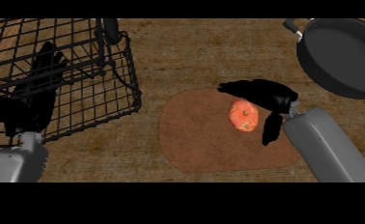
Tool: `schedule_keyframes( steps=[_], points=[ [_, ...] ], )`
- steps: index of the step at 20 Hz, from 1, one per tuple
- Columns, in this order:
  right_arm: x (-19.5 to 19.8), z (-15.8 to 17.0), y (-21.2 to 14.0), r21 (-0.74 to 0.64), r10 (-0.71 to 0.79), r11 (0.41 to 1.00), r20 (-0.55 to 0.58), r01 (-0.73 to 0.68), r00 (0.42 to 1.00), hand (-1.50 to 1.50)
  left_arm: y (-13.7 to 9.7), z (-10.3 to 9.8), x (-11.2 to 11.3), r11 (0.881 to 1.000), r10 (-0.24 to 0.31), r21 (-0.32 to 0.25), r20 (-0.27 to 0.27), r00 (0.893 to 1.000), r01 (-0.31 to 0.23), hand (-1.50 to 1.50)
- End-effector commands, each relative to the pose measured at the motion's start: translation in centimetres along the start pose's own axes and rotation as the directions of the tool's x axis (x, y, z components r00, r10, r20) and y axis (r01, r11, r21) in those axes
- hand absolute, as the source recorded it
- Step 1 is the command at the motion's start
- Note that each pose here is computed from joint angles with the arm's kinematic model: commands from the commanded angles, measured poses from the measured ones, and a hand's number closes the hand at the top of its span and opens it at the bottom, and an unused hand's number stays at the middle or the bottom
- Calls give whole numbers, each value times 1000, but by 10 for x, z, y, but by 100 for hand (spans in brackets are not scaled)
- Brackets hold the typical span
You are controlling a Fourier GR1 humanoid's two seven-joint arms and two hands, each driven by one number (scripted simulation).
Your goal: Pick the squash from the cutting board and place it in the pot
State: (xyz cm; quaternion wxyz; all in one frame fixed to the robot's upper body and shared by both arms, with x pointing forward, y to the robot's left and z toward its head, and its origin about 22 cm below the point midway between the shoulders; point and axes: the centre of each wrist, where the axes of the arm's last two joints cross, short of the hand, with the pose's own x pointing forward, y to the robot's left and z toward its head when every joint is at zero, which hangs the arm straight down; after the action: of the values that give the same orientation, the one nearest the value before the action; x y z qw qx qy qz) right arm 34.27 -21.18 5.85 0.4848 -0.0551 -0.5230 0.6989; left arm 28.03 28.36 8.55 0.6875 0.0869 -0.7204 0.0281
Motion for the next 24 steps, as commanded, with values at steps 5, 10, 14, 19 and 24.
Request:
schedule_keyframes(
  steps=[5, 10, 14, 19, 24],
  points=[
    [-13, -22, 18, 2, 130, 991, 120, -131, 984, 150, -12, -6, -7, 1000, -15, -8, -6, 1000, 15, 0],
    [2, -17, 22, 19, 119, 992, 123, -122, 985, 150, -12, -7, -2, 1000, 11, -2, 23, 1000, -11, 0],
    [-6, -2, 27, -11, 145, 989, 142, -145, 979, 150, 5, 0, 8, 1000, 10, 9, -3, 1000, -9, 0],
    [5, 72, 80, 52, 129, 988, 220, -144, 967, 150, 23, 2, -6, 999, 5, 40, -28, 1000, -4, 0],
    [-1, 161, 101, 10, 156, 987, 230, -162, 961, 150, 21, 5, 2, 997, -10, 72, -12, 1000, 11, 0]
  ],
)
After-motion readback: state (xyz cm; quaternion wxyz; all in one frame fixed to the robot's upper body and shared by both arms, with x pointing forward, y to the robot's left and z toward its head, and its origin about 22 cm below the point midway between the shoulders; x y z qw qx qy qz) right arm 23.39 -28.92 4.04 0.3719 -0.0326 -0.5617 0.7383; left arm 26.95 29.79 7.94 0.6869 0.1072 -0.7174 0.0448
